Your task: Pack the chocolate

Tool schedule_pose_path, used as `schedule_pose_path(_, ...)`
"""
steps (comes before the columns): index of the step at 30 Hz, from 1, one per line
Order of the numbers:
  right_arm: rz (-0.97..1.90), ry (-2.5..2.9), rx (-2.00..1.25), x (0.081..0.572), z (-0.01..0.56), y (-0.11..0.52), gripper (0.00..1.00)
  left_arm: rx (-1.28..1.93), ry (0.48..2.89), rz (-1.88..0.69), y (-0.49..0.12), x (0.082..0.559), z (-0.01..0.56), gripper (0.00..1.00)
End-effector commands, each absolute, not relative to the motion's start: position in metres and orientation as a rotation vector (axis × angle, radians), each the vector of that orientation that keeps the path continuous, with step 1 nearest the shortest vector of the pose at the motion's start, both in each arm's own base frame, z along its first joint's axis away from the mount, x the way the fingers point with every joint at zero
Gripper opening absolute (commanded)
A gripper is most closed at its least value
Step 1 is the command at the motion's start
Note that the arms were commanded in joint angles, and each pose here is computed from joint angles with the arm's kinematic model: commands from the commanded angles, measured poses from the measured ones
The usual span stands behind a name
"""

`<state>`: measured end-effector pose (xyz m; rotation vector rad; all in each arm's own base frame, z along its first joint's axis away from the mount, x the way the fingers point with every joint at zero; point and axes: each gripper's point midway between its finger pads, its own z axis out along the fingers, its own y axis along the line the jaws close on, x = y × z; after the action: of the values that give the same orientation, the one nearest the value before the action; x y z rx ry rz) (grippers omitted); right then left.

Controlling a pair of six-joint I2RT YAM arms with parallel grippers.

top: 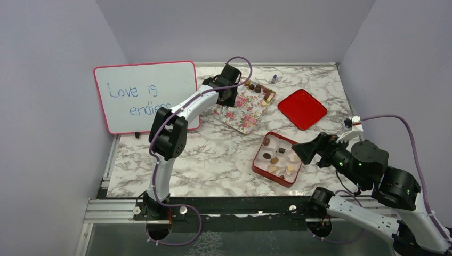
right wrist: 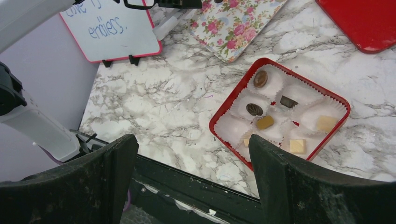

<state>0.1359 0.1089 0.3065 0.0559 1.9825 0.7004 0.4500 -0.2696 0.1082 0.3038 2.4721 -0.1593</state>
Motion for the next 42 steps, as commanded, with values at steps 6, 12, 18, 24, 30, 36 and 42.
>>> schedule_pose_path(6, 0.697, 1.942, 0.068, 0.139, 0.314, 0.106, 0.95, 0.345, 2.475, -0.252, -0.283, 0.453, 0.099, 0.40)
schedule_pose_path(12, 0.694, 1.945, 0.071, 0.140, 0.313, 0.106, 0.95, 0.353, 2.487, -0.288, -0.287, 0.443, 0.099, 0.38)
schedule_pose_path(18, 0.701, 1.951, 0.072, 0.139, 0.312, 0.107, 0.95, 0.378, 2.488, -0.281, -0.289, 0.442, 0.096, 0.35)
schedule_pose_path(24, 0.708, 1.947, 0.082, 0.137, 0.313, 0.104, 0.95, 0.369, 2.477, -0.246, -0.287, 0.445, 0.097, 0.30)
schedule_pose_path(30, 0.708, 1.954, 0.081, 0.137, 0.312, 0.105, 0.95, 0.381, 2.476, -0.270, -0.289, 0.443, 0.100, 0.23)
schedule_pose_path(36, 0.714, 1.953, 0.084, 0.136, 0.310, 0.105, 0.95, 0.386, 2.486, -0.308, -0.295, 0.431, 0.104, 0.21)
schedule_pose_path(42, 0.727, 1.953, 0.077, 0.135, 0.309, 0.108, 0.95, 0.410, 2.490, -0.311, -0.297, 0.414, 0.115, 0.18)
